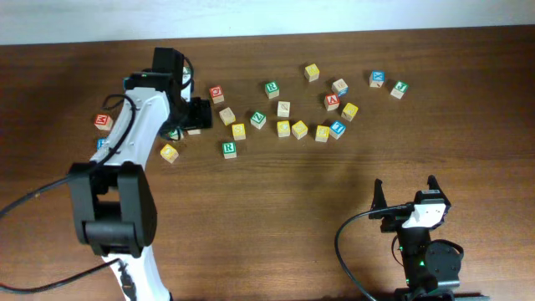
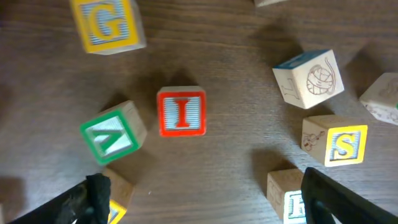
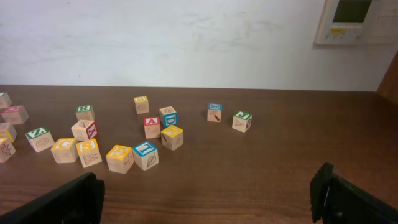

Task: Spell out ICRA
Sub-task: 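Move the left gripper over the red-lettered I block, then close the left gripper on the red I block and lift it, then carry the I block toward the table center and lower it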

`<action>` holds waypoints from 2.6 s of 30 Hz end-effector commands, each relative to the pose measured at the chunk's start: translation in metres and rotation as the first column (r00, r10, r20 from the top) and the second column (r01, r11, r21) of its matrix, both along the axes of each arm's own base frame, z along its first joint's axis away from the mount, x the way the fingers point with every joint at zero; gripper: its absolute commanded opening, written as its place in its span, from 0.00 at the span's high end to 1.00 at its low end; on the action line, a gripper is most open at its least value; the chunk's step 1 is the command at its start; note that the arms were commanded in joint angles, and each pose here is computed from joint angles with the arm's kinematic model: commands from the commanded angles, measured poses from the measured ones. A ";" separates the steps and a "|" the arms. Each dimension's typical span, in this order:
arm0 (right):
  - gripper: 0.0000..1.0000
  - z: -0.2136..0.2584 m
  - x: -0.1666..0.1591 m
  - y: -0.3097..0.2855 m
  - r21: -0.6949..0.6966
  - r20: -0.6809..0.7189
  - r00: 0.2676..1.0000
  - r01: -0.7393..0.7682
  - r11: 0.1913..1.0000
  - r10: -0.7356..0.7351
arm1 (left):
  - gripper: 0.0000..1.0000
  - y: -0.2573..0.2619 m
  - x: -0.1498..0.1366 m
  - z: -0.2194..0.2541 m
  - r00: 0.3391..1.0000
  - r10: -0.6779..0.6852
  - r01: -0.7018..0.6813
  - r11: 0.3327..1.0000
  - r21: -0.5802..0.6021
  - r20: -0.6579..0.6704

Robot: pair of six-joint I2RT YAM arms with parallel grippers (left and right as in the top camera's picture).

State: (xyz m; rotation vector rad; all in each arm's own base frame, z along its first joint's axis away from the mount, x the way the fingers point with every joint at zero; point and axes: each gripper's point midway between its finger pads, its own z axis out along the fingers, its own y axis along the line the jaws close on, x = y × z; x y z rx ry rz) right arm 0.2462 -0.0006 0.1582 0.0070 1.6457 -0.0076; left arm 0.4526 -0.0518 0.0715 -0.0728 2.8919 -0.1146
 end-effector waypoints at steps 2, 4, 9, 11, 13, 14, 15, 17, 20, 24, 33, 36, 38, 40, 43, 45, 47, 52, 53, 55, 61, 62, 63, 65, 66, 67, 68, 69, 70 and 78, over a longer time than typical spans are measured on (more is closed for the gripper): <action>0.02 -0.003 0.000 -0.004 0.006 -0.005 1.000 0.022 1.000 -0.021 | 0.15 0.007 0.017 -0.009 0.999 0.036 -0.038 0.997 0.063 0.041; 0.02 -0.003 0.000 -0.004 0.006 -0.005 1.000 0.022 1.000 -0.021 | 0.16 0.002 0.021 -0.017 0.999 0.025 -0.027 0.998 0.064 0.044; 0.02 -0.003 0.000 -0.004 0.006 -0.005 1.000 0.022 1.000 -0.021 | 0.22 0.007 0.026 -0.040 0.989 0.138 -0.145 0.977 0.158 0.053; 0.02 -0.003 0.000 -0.004 0.006 -0.005 1.000 0.022 1.000 -0.021 | 0.26 0.007 0.028 -0.047 0.989 0.138 -0.144 0.977 0.157 0.050; 0.02 -0.003 0.000 -0.004 0.006 -0.005 1.000 0.022 1.000 -0.021 | 0.29 0.008 0.031 -0.050 0.988 0.140 -0.147 0.977 0.155 0.060; 0.02 -0.003 0.000 -0.004 0.006 -0.005 1.000 0.022 1.000 -0.021 | 0.32 0.008 0.032 -0.050 0.988 0.139 -0.147 0.977 0.153 0.062; 0.02 -0.003 0.000 -0.004 0.006 -0.005 1.000 0.022 1.000 -0.021 | 0.32 0.007 0.033 -0.050 0.988 0.139 -0.147 0.977 0.152 0.064; 0.02 -0.003 0.000 -0.004 0.006 -0.005 1.000 0.022 1.000 -0.021 | 0.31 0.007 0.033 -0.051 0.988 0.138 -0.146 0.978 0.149 0.063; 0.02 -0.003 0.000 -0.004 0.006 -0.005 1.000 0.022 1.000 -0.021 | 0.43 0.006 0.034 -0.051 0.988 0.137 -0.145 0.979 0.145 0.064; 0.02 -0.003 0.000 -0.004 0.006 -0.005 1.000 0.022 1.000 -0.021 | 0.44 0.006 0.032 -0.053 0.989 0.137 -0.144 0.979 0.148 0.055; 0.02 -0.003 0.000 -0.004 0.006 -0.005 1.000 0.022 1.000 -0.021 | 0.47 0.008 0.028 -0.073 0.994 0.107 -0.108 0.980 0.168 0.015; 0.02 -0.003 0.000 -0.004 0.006 -0.005 1.000 0.022 1.000 -0.021 | 0.59 0.009 0.030 -0.073 0.994 0.110 -0.112 0.980 0.167 0.019; 0.02 -0.003 0.000 -0.004 0.006 -0.005 1.000 0.022 1.000 -0.021 | 0.60 0.010 0.031 -0.072 0.994 0.111 -0.113 0.980 0.166 0.023; 0.02 -0.003 0.000 -0.004 0.006 -0.005 1.000 0.022 1.000 -0.021 | 0.61 0.010 0.032 -0.072 0.994 0.111 -0.113 0.980 0.165 0.025; 0.02 -0.003 0.000 -0.004 0.006 -0.005 1.000 0.022 1.000 -0.021 | 0.65 0.010 0.032 -0.072 0.993 0.111 -0.114 0.980 0.165 0.025; 0.02 -0.003 0.000 -0.004 0.006 -0.005 1.000 0.022 1.000 -0.021 | 0.70 0.010 0.031 -0.072 0.994 0.111 -0.113 0.980 0.166 0.023; 0.02 -0.003 0.000 -0.004 0.006 -0.005 1.000 0.022 1.000 -0.021 | 0.73 0.009 0.032 -0.070 0.993 0.111 -0.114 0.980 0.164 0.027; 0.02 -0.003 0.000 -0.004 0.006 -0.005 1.000 0.022 1.000 -0.021 | 0.84 0.002 0.042 -0.048 0.994 0.104 -0.108 0.986 0.128 0.039; 0.02 -0.003 0.000 -0.004 0.006 -0.005 1.000 0.022 1.000 -0.021 | 0.84 -0.002 0.043 -0.045 0.994 0.099 -0.103 0.989 0.108 0.036; 0.02 -0.003 0.000 -0.004 0.006 -0.005 1.000 0.022 1.000 -0.021 | 0.81 -0.012 0.044 -0.036 0.996 0.085 -0.087 0.995 0.053 0.024; 0.02 -0.003 0.000 -0.004 0.006 -0.005 1.000 0.022 1.000 -0.021 | 0.82 -0.015 0.028 0.028 0.997 0.078 -0.077 0.996 0.032 -0.016; 0.02 -0.003 0.000 -0.004 0.006 -0.005 1.000 0.022 1.000 -0.022 | 0.82 -0.015 0.019 0.049 0.997 0.076 -0.075 0.997 0.024 -0.018; 0.02 -0.003 0.000 -0.004 0.006 -0.005 1.000 0.022 1.000 -0.021 | 0.81 -0.017 0.009 0.064 0.997 0.071 -0.071 0.997 0.004 -0.023; 0.02 -0.003 0.000 -0.004 0.006 -0.005 1.000 0.022 1.000 -0.021 | 0.81 -0.025 -0.013 0.092 0.998 0.054 -0.056 0.997 -0.053 -0.036; 0.02 -0.003 0.000 -0.004 0.006 -0.005 1.000 0.022 1.000 -0.021 | 0.81 -0.027 -0.020 0.105 0.998 0.049 -0.051 0.996 -0.075 -0.028; 0.02 -0.003 0.000 -0.004 0.006 -0.005 1.000 0.022 1.000 -0.021 | 0.82 -0.029 -0.029 0.119 0.999 0.044 -0.045 0.994 -0.095 -0.021; 0.02 -0.003 0.000 -0.004 0.006 -0.005 1.000 0.022 1.000 -0.021 | 0.83 -0.031 -0.039 0.132 0.999 0.039 -0.041 0.993 -0.112 -0.016; 0.02 -0.003 0.000 -0.004 0.006 -0.005 1.000 0.022 1.000 -0.021 | 0.84 -0.031 -0.050 0.143 0.999 0.036 -0.038 0.992 -0.119 -0.018; 0.02 -0.003 0.000 -0.004 0.006 -0.005 1.000 0.022 1.000 -0.021 | 0.87 -0.029 -0.063 0.153 0.999 0.035 -0.038 0.992 -0.117 -0.026; 0.02 -0.003 0.000 -0.004 0.006 -0.005 1.000 0.022 1.000 -0.021 | 0.84 -0.038 -0.137 0.158 0.987 -0.015 0.000 0.996 -0.092 -0.159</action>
